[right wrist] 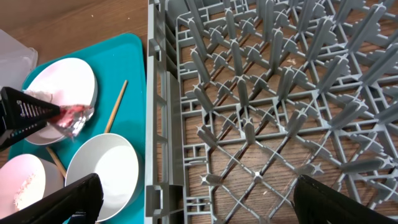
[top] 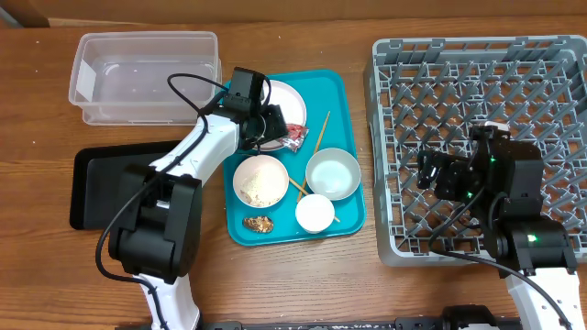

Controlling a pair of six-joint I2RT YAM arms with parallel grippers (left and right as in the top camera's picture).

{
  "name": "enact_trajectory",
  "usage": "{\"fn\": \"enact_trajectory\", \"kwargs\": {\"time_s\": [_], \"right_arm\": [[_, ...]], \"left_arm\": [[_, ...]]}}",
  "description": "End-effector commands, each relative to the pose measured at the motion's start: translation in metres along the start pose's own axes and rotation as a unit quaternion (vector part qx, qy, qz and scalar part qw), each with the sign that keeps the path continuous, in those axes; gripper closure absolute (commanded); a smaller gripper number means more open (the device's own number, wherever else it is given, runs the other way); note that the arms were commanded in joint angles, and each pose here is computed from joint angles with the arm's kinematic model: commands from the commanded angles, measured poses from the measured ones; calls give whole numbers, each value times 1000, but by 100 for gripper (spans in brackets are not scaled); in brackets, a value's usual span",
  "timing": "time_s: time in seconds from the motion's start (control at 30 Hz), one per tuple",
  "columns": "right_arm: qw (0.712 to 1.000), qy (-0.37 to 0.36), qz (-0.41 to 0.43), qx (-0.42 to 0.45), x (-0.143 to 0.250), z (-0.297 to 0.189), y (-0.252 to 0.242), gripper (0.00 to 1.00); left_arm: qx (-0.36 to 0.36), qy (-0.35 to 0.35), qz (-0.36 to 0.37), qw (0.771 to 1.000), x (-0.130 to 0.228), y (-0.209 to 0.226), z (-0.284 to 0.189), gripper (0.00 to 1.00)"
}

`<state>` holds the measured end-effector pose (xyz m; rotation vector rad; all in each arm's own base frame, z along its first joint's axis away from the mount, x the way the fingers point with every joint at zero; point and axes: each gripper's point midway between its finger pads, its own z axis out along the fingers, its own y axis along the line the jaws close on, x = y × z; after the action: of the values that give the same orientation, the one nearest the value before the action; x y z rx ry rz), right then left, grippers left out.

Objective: Sort waste into correct bins and load items into the dishwasher
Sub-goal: 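Reach the left gripper to the red wrapper on the white plate and grasp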

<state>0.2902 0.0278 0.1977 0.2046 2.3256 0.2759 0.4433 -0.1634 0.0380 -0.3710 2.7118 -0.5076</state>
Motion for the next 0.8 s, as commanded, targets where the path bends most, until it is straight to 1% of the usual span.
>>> {"fn": "enact_trajectory", "kwargs": {"time_s": [0.0,0.07,0.13,0.2,0.23,0.57,0.6,0.67,0.7,0.77], "right_arm": [[1000,-17,-3,-3,-12,-6,4,0],[1000,-17,-3,-3,-12,-6,4,0],[1000,-15,-3,-2,-11,-6,4,0],[1000,-15,-3,-2,-11,-6,4,0],[1000,-15,-3,-2,-11,-6,4,0],[1000,-12,-2,-1,-9,-6,3,0],[1000,-11,-2,-1,-9,-6,3,0],[1000,-11,-2,-1,-9,-6,3,0],[1000,-11,-2,-1,-9,-6,3,0],[1000,-11,-2,-1,-9,-6,3,0]], "left_arm": [[-9,-10,2,1000,-4,0,5,58],[-7,-12,3,1000,-5,-1,5,67],[-7,-12,3,1000,-6,-1,5,78],[-7,-13,3,1000,-6,-1,5,92],[-6,-14,3,1000,-7,-1,5,96],[5,-22,9,1000,-12,-7,1,96],[9,-19,8,1000,-11,-8,1,95],[21,-10,9,1000,-8,-13,1,63],[25,-8,8,1000,-7,-14,1,51],[24,-8,5,1000,-7,-14,1,39]]}}
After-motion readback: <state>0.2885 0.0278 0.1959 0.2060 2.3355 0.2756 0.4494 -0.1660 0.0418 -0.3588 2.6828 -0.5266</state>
